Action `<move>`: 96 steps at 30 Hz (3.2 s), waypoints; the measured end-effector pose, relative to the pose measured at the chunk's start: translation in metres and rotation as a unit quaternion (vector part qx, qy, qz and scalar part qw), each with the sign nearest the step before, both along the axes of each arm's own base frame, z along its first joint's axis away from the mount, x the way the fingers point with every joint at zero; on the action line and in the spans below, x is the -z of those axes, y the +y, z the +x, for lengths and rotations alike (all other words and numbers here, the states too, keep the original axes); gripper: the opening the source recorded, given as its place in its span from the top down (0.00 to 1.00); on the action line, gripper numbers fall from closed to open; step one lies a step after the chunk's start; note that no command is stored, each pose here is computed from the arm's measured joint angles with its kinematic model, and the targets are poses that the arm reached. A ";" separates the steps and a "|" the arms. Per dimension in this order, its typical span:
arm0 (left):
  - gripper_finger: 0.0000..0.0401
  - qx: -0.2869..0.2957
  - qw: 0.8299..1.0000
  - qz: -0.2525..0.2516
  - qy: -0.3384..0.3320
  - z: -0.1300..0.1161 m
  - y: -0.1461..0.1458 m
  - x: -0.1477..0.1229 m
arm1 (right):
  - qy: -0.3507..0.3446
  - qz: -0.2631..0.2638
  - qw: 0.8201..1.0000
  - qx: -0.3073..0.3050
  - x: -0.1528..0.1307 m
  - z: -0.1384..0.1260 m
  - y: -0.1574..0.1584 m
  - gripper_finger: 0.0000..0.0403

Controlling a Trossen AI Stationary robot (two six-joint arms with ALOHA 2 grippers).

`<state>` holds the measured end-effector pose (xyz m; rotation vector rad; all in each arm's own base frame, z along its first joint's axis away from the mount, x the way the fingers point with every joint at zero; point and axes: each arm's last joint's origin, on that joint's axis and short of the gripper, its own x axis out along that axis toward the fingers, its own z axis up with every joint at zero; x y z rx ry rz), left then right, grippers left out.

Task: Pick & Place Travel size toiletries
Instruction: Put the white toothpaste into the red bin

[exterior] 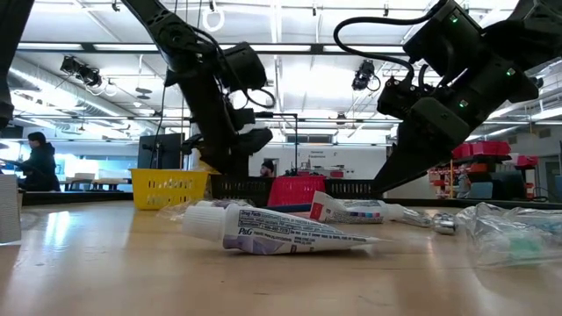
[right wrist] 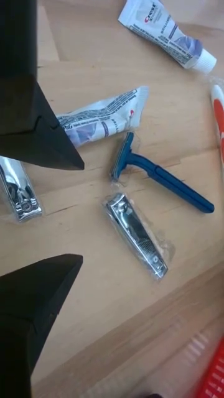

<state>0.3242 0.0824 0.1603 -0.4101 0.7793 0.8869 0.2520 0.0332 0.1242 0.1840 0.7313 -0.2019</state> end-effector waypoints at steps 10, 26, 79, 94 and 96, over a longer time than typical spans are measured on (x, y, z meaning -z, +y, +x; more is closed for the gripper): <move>0.65 0.062 0.997 0.010 -0.054 -0.009 -0.032 -0.056 | 0.000 0.000 1.000 0.000 0.000 0.000 0.000 0.42; 0.65 0.215 0.976 0.022 0.028 -0.036 -0.138 -0.046 | -0.001 0.021 1.000 -0.022 0.000 0.000 0.002 0.35; 0.65 0.333 0.936 0.024 -0.111 -0.054 -0.171 0.001 | 0.025 -0.035 0.977 -0.207 0.027 0.005 0.026 0.70; 0.65 0.333 0.936 0.024 -0.111 -0.054 -0.171 0.001 | 0.016 -0.028 0.977 -0.208 0.027 0.006 0.027 0.82; 0.65 0.331 0.937 0.022 -0.112 -0.054 -0.171 0.001 | 0.012 -0.030 0.978 -0.205 0.024 0.006 0.027 0.82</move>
